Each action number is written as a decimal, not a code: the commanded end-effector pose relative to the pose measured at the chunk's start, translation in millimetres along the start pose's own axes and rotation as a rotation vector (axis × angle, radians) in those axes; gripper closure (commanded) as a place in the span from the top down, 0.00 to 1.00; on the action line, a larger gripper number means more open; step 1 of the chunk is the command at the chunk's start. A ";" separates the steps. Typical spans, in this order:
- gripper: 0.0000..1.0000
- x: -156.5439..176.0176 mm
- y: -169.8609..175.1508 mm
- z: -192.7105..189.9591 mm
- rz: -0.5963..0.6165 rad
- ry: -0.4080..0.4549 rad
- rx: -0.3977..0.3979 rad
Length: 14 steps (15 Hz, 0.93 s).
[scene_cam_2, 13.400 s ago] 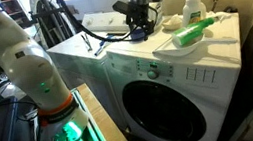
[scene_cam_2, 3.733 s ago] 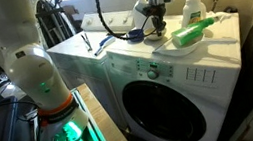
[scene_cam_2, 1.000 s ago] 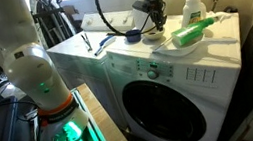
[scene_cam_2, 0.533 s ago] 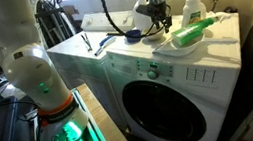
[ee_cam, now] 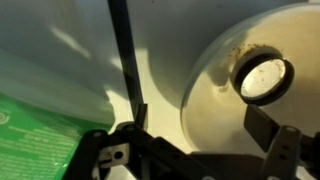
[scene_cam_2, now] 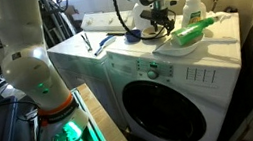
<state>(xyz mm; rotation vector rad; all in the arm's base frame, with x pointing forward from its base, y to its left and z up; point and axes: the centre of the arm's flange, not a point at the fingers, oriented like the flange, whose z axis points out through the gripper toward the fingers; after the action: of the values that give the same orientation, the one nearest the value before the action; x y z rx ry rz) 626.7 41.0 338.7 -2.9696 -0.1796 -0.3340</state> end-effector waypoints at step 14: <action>0.03 16.4 6.8 3.7 -0.048 -0.044 0.066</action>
<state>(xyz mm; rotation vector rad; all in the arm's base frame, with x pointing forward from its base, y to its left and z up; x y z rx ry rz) 644.7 42.4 340.4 -2.9278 -0.2419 -0.3057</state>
